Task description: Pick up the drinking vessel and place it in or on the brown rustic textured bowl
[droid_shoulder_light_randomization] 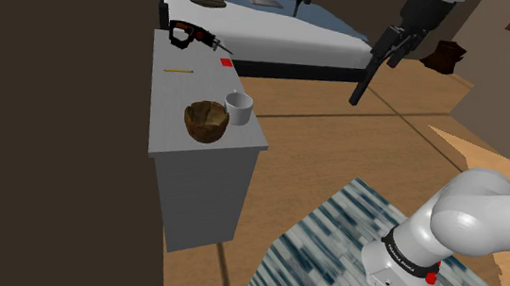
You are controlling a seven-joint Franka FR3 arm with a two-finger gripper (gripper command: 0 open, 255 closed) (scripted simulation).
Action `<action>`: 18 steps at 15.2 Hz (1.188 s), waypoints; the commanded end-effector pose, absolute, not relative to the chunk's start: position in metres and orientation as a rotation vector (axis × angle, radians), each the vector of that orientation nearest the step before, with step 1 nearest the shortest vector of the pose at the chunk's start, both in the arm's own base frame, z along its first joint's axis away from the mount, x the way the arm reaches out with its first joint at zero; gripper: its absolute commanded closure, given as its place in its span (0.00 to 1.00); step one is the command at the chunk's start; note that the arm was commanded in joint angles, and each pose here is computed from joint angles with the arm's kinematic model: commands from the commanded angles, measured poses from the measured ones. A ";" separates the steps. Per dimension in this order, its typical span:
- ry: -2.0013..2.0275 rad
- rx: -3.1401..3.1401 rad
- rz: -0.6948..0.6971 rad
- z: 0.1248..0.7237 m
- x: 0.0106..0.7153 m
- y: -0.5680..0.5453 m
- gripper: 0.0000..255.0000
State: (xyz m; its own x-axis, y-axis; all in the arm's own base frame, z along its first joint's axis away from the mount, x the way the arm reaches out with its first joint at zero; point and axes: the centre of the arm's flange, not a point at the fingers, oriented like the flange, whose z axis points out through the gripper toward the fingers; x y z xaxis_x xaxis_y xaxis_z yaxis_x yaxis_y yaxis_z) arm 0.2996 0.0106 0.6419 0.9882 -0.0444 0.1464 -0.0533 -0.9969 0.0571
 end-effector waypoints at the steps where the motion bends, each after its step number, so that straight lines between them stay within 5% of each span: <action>1: -0.076 3.072 0.224 0.642 0.300 0.011 0.00; 18: -0.062 3.081 0.115 0.521 0.483 0.086 0.00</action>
